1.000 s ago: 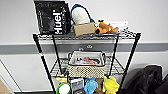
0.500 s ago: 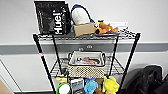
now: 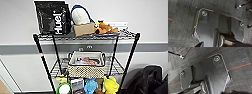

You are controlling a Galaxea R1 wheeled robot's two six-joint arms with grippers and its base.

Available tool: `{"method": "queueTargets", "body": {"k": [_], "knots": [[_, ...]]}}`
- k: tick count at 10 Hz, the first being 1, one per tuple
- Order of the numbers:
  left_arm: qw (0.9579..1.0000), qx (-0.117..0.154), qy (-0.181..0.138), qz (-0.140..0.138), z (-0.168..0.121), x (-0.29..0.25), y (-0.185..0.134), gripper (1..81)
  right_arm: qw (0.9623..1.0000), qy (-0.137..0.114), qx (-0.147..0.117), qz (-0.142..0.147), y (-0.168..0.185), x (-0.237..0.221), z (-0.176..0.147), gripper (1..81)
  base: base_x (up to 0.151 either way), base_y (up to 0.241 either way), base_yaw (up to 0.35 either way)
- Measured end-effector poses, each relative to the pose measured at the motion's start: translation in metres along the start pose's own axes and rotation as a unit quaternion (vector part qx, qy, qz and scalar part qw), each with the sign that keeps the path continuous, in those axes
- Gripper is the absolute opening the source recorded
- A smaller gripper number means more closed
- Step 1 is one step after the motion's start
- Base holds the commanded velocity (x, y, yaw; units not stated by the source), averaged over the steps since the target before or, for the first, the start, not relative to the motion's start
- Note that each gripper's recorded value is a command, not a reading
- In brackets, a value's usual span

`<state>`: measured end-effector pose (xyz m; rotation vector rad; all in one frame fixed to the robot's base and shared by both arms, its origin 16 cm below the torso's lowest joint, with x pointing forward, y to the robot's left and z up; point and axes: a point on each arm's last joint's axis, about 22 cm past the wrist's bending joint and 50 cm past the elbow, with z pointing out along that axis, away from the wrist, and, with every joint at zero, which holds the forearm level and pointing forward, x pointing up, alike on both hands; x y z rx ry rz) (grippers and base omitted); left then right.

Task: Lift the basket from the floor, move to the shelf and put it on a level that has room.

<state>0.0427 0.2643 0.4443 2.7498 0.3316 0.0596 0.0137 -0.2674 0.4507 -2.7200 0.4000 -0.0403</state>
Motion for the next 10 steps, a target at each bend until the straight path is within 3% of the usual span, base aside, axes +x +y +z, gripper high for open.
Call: {"method": "queueTargets", "body": {"k": [3, 5, 10], "knots": [[0.9997, 0.01, 0.014, 0.019, 0.024, -0.014, 0.022, 81.1, 0.9996, 0.014, 0.017, -0.017, -0.031, -0.018, 0.024, 81.1, 0.0, 0.0, 0.0], [0.9994, 0.015, 0.019, 0.026, 0.034, -0.023, 0.034, 81.1, 0.9993, 0.023, 0.011, -0.028, -0.034, -0.016, 0.031, 81.1, 0.0, 0.0, 0.0], [0.9981, 0.039, 0.018, 0.044, 0.045, -0.036, 0.039, 81.1, 0.9981, 0.02, -0.006, -0.058, -0.048, -0.031, 0.048, 81.1, 0.0, 0.0, 0.0]]}}
